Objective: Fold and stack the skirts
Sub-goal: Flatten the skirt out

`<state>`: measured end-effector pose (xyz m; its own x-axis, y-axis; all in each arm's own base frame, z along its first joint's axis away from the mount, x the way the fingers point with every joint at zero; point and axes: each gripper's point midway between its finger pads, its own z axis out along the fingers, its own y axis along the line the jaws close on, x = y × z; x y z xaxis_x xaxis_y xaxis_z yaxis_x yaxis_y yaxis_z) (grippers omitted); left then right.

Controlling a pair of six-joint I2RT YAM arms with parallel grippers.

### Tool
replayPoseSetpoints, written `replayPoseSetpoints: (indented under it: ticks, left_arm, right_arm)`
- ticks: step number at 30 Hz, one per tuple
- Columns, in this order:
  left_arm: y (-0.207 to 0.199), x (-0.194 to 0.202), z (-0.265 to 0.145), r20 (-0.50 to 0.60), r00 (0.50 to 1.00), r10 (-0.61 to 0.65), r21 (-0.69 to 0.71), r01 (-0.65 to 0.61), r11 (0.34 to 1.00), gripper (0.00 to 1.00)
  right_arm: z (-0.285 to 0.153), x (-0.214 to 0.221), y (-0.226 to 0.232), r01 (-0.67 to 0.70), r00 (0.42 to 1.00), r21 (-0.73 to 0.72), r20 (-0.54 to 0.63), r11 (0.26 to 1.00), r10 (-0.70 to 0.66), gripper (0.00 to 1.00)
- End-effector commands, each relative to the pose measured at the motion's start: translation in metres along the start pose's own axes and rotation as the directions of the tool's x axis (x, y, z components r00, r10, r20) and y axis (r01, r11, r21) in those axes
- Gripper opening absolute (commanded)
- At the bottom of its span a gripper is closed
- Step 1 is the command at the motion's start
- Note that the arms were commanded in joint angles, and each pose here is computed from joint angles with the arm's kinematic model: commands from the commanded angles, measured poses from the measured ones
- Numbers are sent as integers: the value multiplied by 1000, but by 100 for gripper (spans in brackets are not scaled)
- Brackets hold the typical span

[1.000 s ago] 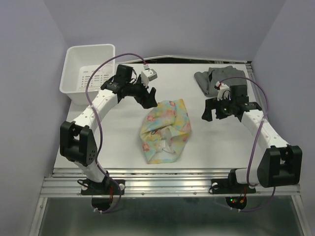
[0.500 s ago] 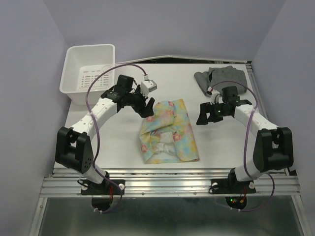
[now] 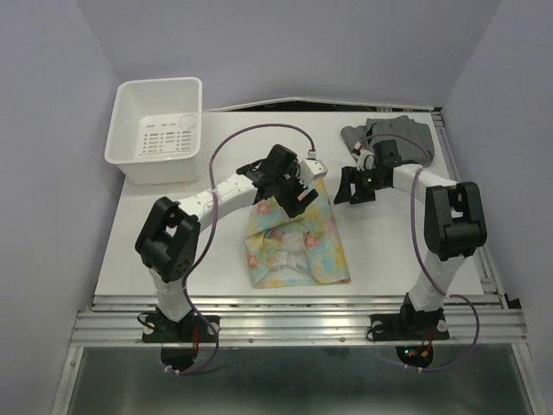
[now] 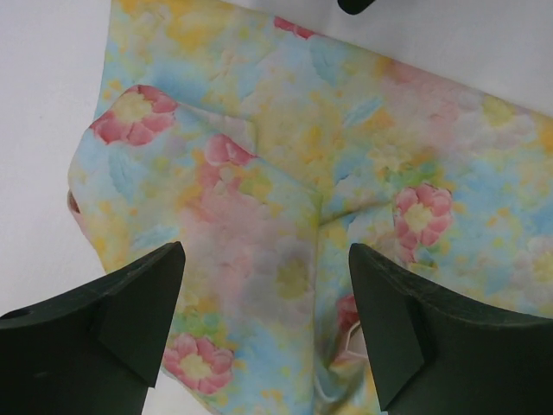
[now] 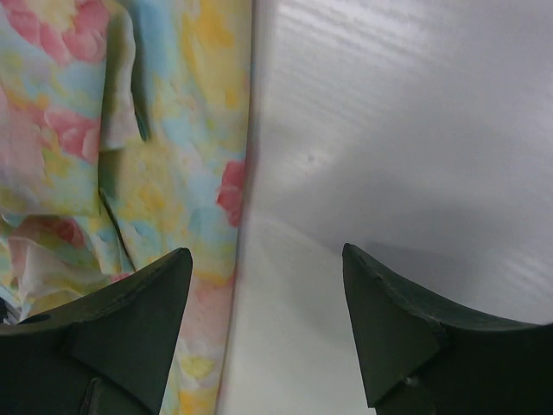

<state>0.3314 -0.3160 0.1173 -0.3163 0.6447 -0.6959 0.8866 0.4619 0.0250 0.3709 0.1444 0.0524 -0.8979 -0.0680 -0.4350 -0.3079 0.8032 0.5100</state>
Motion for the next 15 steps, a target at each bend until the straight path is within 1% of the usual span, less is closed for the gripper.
replayPoseSetpoints:
  ticks: [1,3,5,6,7,8,9,11,12,14,15]
  left_arm:
    - [15,-19,19,-3,1000,9,-133,-9,991,90]
    - [17,-24,26,-11,1000,-3,-153,2,988,90]
    - [21,-16,37,-51,999,-10,-189,0,982,90]
    - [25,-10,38,-81,997,-16,-222,-3,975,88]
    - [26,-3,42,-101,994,-28,-225,5,974,85]
    - [33,1,41,-117,992,-40,-259,9,966,82]
    - [34,3,37,-122,991,-44,-266,10,964,77]
    - [41,3,27,-111,992,-59,-273,27,962,70]
    - [42,8,23,-115,991,-69,-274,35,961,62]
    - [52,6,5,-97,992,-84,-297,52,953,49]
    - [53,15,0,-112,989,-96,-302,58,952,25]
  right_arm:
    - [16,-37,12,3,998,-44,69,999,0,75]
    - [27,-37,20,16,999,-59,50,998,-13,75]
    - [39,-30,21,11,1000,-65,17,998,-10,75]
    - [44,-26,24,16,1000,-66,3,998,-16,73]
    - [47,-24,21,9,1000,-60,-5,998,-10,71]
    - [52,-20,17,-2,1000,-54,-19,999,1,67]
    - [55,-17,17,-2,1000,-43,-28,999,1,60]
    - [57,-16,12,2,999,-21,-32,1000,-3,51]
    - [56,-14,10,3,999,-10,-34,1000,-3,39]
    - [51,-12,8,22,999,12,-29,1000,-22,29]
    - [43,-14,12,39,999,14,-16,999,-39,21]
